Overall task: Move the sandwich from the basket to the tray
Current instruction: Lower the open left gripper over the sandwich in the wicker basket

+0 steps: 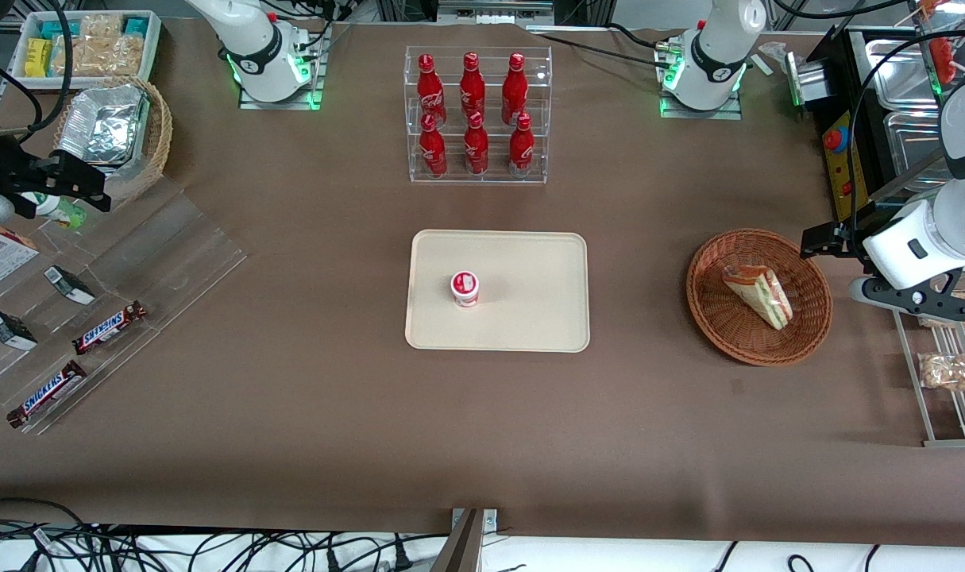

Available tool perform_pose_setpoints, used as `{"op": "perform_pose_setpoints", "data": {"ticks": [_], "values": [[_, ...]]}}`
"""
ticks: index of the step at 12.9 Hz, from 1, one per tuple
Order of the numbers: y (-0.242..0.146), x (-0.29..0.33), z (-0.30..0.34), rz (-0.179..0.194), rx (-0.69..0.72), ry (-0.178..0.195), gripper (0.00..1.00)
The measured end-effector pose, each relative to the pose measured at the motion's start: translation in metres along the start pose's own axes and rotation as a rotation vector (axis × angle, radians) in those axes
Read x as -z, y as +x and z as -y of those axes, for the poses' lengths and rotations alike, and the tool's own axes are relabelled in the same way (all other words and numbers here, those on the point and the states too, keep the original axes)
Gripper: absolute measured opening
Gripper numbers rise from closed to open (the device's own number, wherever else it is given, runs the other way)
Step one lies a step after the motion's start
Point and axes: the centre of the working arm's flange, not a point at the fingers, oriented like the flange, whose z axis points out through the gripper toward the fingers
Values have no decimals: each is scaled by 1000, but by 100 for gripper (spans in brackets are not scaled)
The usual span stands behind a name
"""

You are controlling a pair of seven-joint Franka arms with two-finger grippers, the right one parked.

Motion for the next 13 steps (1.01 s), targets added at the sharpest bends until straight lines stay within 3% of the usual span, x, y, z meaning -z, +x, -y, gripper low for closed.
{"op": "perform_pose_setpoints", "data": {"ticks": [6,8,9,13], "values": [[2,-5,2,10,74,8,100],[10,-20,6,28,174,24,100],[18,-29,10,16,229,30,100],[29,-68,49,20,513,23,100]]}}
